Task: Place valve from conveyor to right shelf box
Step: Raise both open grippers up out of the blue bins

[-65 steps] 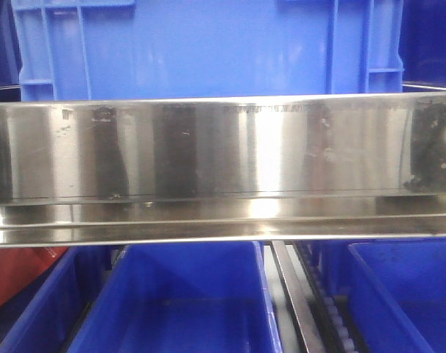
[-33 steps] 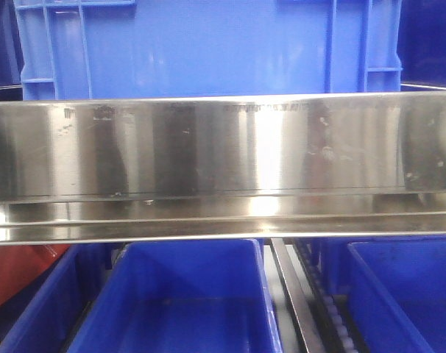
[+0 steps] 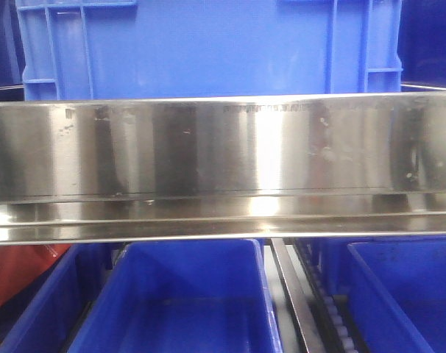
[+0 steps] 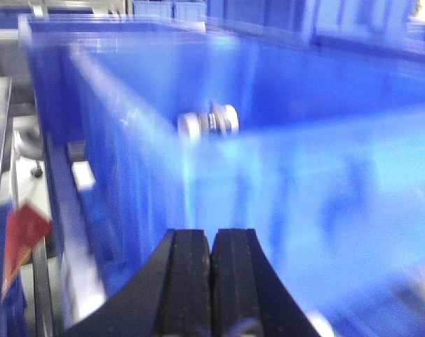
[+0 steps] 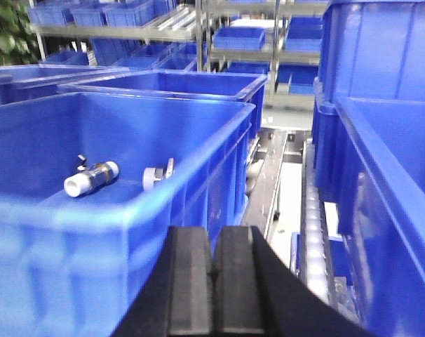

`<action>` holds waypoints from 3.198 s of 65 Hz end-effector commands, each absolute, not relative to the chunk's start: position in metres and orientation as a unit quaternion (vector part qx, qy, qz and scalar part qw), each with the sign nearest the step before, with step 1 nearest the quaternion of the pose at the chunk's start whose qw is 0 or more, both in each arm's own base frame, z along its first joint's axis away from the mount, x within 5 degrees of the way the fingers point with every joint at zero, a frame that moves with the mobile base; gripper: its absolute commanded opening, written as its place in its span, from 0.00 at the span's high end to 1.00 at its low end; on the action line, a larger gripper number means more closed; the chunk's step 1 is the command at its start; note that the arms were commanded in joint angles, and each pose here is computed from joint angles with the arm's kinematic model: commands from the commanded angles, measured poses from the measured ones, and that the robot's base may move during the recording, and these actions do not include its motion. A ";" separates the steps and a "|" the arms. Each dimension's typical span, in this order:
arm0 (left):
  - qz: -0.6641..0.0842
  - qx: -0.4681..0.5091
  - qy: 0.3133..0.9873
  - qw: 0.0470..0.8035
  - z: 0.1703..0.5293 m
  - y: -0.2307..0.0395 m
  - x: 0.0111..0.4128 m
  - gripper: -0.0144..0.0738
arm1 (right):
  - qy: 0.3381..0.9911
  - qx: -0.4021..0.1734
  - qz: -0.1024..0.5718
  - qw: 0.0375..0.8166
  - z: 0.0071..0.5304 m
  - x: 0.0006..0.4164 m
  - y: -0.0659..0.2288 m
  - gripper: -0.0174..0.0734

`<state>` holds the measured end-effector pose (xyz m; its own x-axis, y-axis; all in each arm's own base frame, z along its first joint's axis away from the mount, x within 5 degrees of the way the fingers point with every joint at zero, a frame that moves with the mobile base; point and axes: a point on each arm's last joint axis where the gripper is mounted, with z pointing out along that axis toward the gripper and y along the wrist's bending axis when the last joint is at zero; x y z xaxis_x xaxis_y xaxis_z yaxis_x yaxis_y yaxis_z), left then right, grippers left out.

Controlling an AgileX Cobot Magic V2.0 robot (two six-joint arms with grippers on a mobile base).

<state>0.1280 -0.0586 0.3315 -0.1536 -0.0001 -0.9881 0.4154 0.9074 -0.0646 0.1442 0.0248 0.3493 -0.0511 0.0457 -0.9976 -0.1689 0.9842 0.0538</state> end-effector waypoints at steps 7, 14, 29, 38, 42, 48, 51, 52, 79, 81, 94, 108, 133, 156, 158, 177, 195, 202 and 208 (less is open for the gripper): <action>-0.177 0.132 0.715 0.664 0.329 -0.045 0.097 0.96 | 0.695 -0.037 0.082 0.713 0.333 0.109 0.018 0.99; -0.182 0.130 0.696 0.682 0.334 -0.039 0.083 0.96 | 0.690 -0.039 0.084 0.718 0.330 0.094 0.016 0.99; -0.189 0.124 0.662 0.714 0.341 -0.032 0.065 0.96 | 0.658 -0.038 0.087 0.747 0.337 0.076 0.013 0.99; -0.189 0.124 0.661 0.716 0.342 -0.031 0.065 0.96 | 0.656 -0.038 0.087 0.749 0.338 0.076 0.013 0.99; -0.189 0.124 0.661 0.716 0.342 -0.031 0.065 0.96 | 0.656 -0.038 0.087 0.749 0.338 0.076 0.013 0.99; -0.189 0.124 0.661 0.716 0.342 -0.031 0.065 0.96 | 0.647 -0.033 0.082 0.757 0.338 0.076 0.012 0.99; -0.189 0.124 0.661 0.716 0.342 -0.031 0.065 0.96 | 0.631 -0.022 0.075 0.772 0.338 0.077 0.010 0.99; -0.189 0.124 0.661 0.716 0.342 -0.031 0.065 0.96 | 0.621 -0.016 0.071 0.781 0.338 0.077 0.009 0.99; -0.189 0.124 0.661 0.716 0.342 -0.031 0.065 0.96 | 0.641 0.039 0.003 0.767 0.275 0.066 -0.004 0.99; -0.189 0.124 0.661 0.716 0.342 -0.031 0.065 0.96 | 0.644 0.044 -0.003 0.764 0.267 0.064 -0.005 0.99; -0.189 0.124 0.661 0.716 0.342 -0.031 0.065 0.96 | 0.677 0.056 -0.014 0.734 0.217 0.059 -0.006 0.99; -0.189 0.124 0.661 0.716 0.342 -0.031 0.065 0.96 | 0.701 0.039 -0.020 0.711 0.206 0.056 -0.004 0.99; -0.189 0.124 0.661 0.716 0.342 -0.031 0.065 0.96 | 0.696 0.040 -0.015 0.717 0.208 0.056 -0.004 0.99; -0.189 0.124 0.661 0.716 0.342 -0.031 0.065 0.96 | 0.681 0.041 -0.017 0.731 0.211 0.056 -0.005 0.99; -0.189 0.124 0.661 0.716 0.342 -0.031 0.065 0.96 | 0.681 0.041 -0.017 0.731 0.211 0.056 -0.005 0.99; -0.189 0.124 0.661 0.716 0.342 -0.031 0.065 0.96 | 0.681 0.041 -0.017 0.731 0.211 0.056 -0.005 0.99; -0.110 0.118 0.676 0.719 0.313 -0.022 0.065 0.96 | 0.681 0.041 -0.017 0.731 0.211 0.056 -0.005 0.99; -0.047 0.089 0.687 0.720 0.283 -0.012 0.063 0.96 | 0.681 0.041 -0.017 0.731 0.211 0.056 -0.005 0.99; -0.014 0.053 0.686 0.725 0.259 -0.005 0.056 0.96 | 0.681 0.041 -0.017 0.731 0.211 0.056 -0.005 0.99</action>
<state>0.0602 -0.0102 0.2727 0.0306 0.0545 -0.9980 0.1642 0.9847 0.0588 0.0568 -0.0046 0.2091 0.0417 0.0338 -0.9986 0.0816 0.9960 0.0371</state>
